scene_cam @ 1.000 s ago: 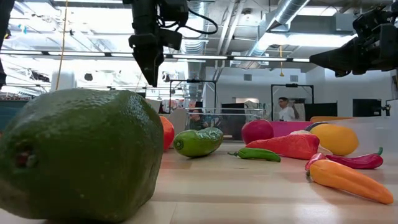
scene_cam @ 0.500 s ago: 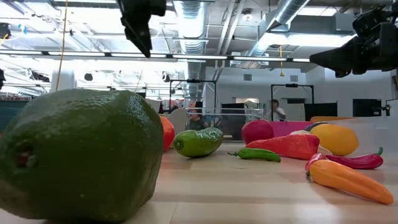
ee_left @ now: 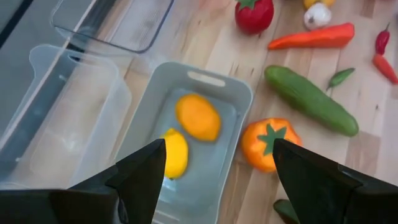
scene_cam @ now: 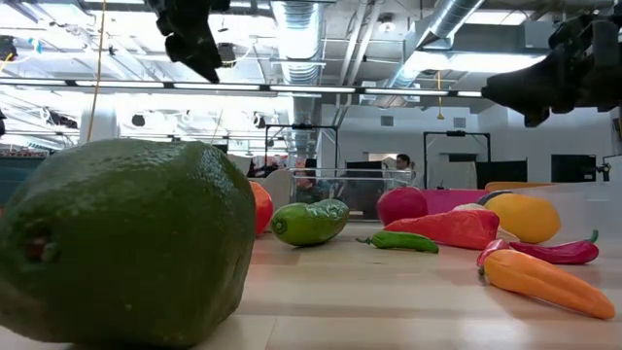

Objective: Sort produce into baskets
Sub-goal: Put the red tomato into the top right transparent bin

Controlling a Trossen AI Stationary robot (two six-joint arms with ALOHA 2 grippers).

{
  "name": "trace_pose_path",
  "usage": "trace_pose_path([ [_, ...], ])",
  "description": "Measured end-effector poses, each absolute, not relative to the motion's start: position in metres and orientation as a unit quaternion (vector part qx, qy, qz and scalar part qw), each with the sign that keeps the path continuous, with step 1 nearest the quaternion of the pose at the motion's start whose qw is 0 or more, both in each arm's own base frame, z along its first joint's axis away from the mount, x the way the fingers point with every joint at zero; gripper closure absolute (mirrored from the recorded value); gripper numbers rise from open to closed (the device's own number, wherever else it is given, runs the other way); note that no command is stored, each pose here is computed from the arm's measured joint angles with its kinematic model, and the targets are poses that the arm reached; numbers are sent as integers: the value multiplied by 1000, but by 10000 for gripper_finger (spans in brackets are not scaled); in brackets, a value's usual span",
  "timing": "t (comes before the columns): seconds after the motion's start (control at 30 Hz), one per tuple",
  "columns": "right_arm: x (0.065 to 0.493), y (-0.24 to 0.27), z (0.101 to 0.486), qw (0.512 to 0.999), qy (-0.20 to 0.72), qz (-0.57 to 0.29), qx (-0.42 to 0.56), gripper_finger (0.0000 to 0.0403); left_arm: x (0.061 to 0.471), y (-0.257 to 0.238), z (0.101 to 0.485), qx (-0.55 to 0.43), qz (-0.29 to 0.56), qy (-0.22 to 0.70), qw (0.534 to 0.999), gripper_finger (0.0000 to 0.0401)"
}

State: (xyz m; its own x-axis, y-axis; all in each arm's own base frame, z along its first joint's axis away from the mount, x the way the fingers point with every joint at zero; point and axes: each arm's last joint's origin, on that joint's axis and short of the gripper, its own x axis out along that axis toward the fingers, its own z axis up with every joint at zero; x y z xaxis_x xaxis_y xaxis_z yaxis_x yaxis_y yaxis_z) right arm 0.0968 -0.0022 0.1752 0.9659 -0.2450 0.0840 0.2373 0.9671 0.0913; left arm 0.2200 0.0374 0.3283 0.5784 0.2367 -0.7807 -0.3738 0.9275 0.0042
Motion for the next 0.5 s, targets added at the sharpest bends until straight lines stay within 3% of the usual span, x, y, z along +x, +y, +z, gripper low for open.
trace_pose_path([
  [0.13, 96, -4, 176, 985, -55, -145, 82, 127, 219, 34, 320, -81, 174, 419, 887, 118],
  [0.27, 96, -5, 178, 980, -61, -159, 102, 67, 220, 30, 316, -77, 166, 419, 889, 118],
  [0.5, 91, -5, 212, 980, -74, -154, 101, 37, 225, 23, 306, -65, 160, 401, 900, 118],
])
